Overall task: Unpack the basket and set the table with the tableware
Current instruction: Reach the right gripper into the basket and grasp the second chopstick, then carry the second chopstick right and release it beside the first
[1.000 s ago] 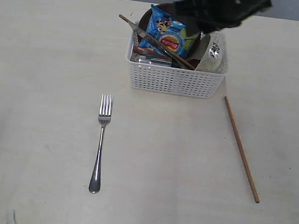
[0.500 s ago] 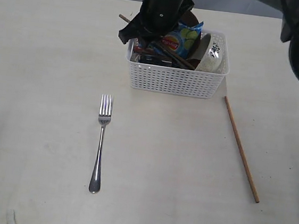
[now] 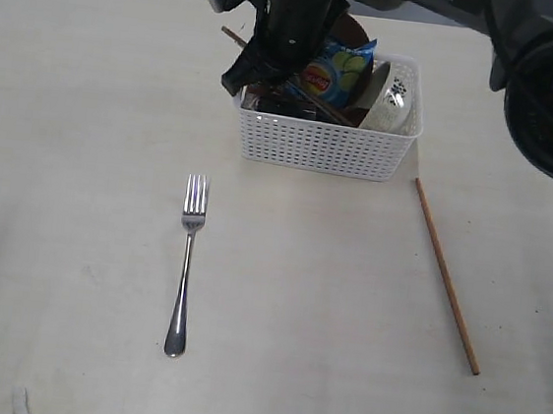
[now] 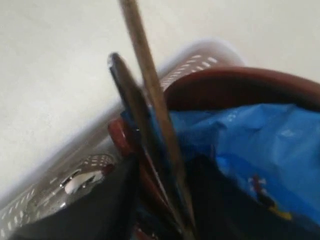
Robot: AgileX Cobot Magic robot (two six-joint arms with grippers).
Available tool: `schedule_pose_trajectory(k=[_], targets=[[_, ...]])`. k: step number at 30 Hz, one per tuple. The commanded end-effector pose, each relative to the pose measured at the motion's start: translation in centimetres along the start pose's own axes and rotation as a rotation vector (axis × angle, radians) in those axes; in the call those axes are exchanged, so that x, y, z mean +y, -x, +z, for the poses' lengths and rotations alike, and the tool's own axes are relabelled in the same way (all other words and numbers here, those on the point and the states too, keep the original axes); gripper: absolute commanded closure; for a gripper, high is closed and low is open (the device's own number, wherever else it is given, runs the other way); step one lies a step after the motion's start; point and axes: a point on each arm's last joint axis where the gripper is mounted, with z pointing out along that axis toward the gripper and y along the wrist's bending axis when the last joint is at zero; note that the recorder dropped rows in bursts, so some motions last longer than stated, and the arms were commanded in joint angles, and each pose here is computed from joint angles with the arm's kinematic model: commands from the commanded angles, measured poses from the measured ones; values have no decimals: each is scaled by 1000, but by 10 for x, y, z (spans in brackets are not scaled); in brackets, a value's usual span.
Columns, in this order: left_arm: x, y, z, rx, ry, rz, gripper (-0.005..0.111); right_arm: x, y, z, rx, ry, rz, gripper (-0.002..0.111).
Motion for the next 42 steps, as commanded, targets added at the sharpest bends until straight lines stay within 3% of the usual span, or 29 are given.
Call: schedule_pose_trajectory(k=[1,2,7,27,36,42], targets=[[0,0,0,-8,2,-16,107,4,0,7,9,-9,-31,103],[0,0,0,-8,2,-16,107,4,0,7,9,-9,-28,108],[0,0,0,-8,2,-16,107,6,3,-4,-6,-7,-28,109],[0,0,0,-8,2,-16,107,-13,20,-150,-296,-46,37,109],[0,0,0,-8,2,-16,107,-15,13,-158,-240,-50,50,109],[0,0,0,-8,2,-16,107,-23,-12,-176,-53,-81,68,109]])
